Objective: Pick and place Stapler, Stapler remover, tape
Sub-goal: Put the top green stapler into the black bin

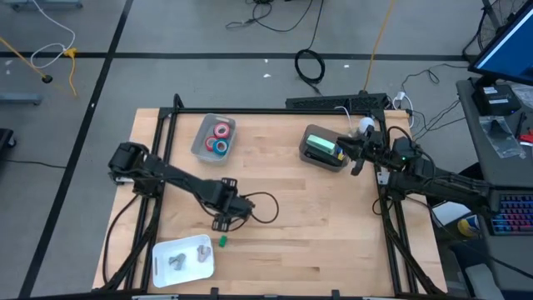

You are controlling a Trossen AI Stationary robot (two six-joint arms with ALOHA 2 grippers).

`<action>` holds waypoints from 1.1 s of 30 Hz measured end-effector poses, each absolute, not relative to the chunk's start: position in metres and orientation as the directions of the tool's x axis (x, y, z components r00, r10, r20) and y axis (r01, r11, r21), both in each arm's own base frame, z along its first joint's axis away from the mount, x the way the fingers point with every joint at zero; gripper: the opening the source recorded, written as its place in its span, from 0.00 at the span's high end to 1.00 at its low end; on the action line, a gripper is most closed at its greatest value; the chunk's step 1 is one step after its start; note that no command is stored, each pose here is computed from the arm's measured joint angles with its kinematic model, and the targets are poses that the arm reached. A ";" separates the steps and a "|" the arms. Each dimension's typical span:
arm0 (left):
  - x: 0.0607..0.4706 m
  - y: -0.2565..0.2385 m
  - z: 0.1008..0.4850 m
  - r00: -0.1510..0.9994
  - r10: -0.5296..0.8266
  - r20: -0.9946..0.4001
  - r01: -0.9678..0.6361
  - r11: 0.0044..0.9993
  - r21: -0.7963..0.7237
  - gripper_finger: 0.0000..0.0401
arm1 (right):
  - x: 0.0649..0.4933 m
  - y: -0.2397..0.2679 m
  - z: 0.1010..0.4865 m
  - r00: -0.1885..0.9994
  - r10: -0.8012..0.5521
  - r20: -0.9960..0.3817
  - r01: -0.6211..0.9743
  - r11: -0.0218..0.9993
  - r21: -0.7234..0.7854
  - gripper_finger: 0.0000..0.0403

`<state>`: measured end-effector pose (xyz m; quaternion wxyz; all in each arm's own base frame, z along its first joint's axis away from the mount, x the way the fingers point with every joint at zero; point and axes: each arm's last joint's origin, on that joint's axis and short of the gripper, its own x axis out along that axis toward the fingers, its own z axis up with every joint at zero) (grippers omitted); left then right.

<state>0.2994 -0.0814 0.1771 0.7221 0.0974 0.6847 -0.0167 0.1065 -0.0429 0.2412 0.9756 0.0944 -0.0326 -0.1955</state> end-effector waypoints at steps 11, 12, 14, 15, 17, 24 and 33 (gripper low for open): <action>0.286 -0.096 0.157 0.055 0.065 -0.996 0.219 0.973 0.075 0.34 | 0.106 -0.043 0.240 0.921 -0.388 0.019 0.377 0.905 0.196 0.87; 0.284 -0.096 0.154 0.052 0.067 -0.996 0.219 0.973 0.077 0.34 | 0.106 -0.043 0.240 0.922 -0.388 0.019 0.377 0.905 0.196 0.86; 0.281 -0.094 0.150 0.048 0.083 -0.995 0.203 0.975 0.091 0.34 | 0.106 -0.043 0.241 0.922 -0.388 0.019 0.377 0.905 0.196 0.86; 0.281 -0.093 0.148 0.049 0.094 -0.994 0.189 0.977 0.102 0.34 | 0.106 -0.043 0.241 0.922 -0.388 0.019 0.377 0.905 0.196 0.87; 0.281 -0.091 0.146 0.059 0.102 -0.993 0.159 0.981 0.111 0.34 | 0.106 -0.043 0.240 0.921 -0.388 0.019 0.377 0.905 0.196 0.87; 0.283 -0.087 0.146 0.069 0.104 -0.992 0.145 0.983 0.113 0.35 | 0.106 -0.043 0.241 0.921 -0.389 0.019 0.378 0.905 0.197 0.87; 0.287 -0.087 0.146 0.110 0.100 -0.989 0.158 0.980 0.116 0.59 | 0.106 -0.043 0.241 0.920 -0.391 0.019 0.380 0.904 0.197 0.87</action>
